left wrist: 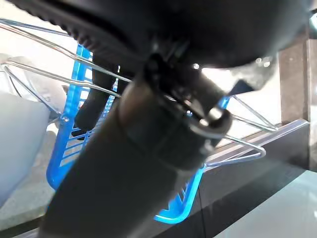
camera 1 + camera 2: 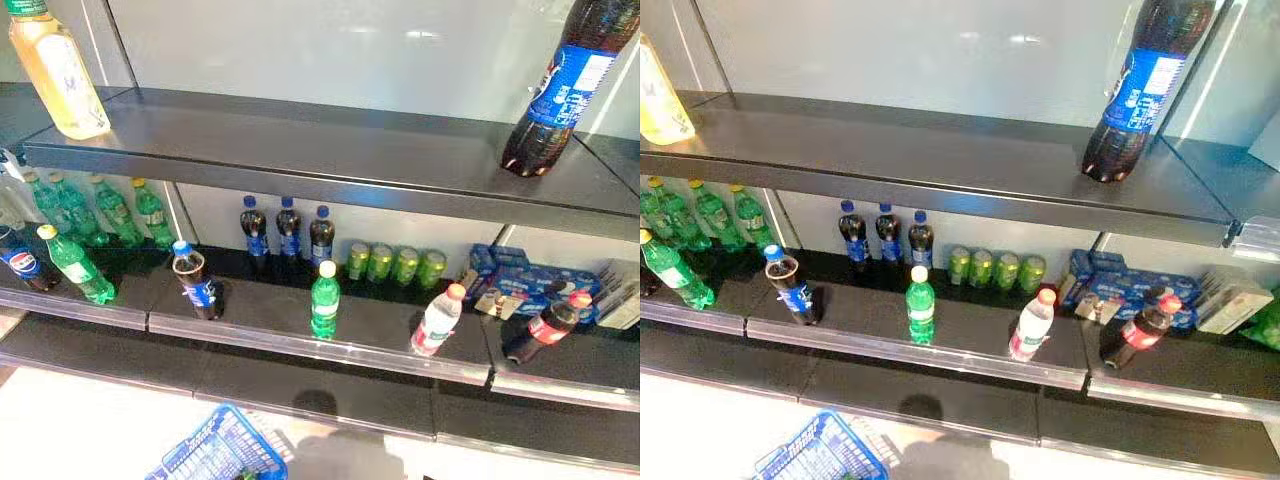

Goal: Pick up the drink and place into the basket.

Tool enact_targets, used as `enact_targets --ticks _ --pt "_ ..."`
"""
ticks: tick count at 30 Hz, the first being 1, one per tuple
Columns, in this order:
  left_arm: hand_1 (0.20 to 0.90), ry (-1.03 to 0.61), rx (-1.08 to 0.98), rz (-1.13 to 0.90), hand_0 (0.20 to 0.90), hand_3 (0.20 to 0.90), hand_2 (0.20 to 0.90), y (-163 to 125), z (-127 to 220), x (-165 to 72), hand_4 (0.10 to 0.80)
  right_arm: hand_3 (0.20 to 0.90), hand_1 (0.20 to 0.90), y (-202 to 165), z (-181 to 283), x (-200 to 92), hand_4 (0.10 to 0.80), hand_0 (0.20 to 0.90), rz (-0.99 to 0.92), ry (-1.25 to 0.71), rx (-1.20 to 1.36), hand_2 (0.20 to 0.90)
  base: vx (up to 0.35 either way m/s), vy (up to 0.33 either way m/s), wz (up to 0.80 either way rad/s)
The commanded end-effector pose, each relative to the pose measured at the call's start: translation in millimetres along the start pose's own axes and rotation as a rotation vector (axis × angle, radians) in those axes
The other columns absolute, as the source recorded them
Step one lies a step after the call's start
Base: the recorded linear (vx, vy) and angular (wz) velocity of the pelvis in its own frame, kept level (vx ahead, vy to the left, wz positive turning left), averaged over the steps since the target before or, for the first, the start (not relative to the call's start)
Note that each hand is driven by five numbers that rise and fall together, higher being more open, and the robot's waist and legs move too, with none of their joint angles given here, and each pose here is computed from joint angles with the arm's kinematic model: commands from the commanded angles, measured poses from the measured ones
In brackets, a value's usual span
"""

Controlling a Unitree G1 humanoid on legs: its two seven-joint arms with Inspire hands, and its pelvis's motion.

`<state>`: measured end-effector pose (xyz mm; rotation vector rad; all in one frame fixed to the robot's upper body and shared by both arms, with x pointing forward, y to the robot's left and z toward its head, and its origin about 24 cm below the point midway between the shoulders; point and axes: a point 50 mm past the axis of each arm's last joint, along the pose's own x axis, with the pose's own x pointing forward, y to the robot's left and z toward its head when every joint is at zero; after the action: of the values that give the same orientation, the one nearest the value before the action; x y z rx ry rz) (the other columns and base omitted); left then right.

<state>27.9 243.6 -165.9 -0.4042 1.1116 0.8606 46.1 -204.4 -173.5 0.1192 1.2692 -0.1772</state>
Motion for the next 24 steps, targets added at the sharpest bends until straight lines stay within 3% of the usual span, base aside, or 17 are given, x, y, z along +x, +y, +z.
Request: enact_targets --ticks 1,16,24 --pt "0.3 -0.094 0.001 -0.129 0.3 0.2 0.3 -39 16 -1 0.1 0.9 0.9 -14 9 1 0.8 0.9 -0.047 0.001 -0.023 0.9 0.0 0.0 0.0" --pt "0.3 -0.11 -0.011 -0.147 0.3 0.2 0.3 -40 20 0 0.1 0.9 0.9 -14 19 1 0.8 0.9 -0.08 -0.056 -0.124 0.9 0.0 0.0 0.0" --pt "0.3 -0.113 0.001 -0.145 0.3 0.2 0.3 -41 23 0 0.1 0.9 0.9 -10 48 -1 0.8 0.9 -0.137 -0.265 -0.22 0.9 0.0 0.0 0.0"
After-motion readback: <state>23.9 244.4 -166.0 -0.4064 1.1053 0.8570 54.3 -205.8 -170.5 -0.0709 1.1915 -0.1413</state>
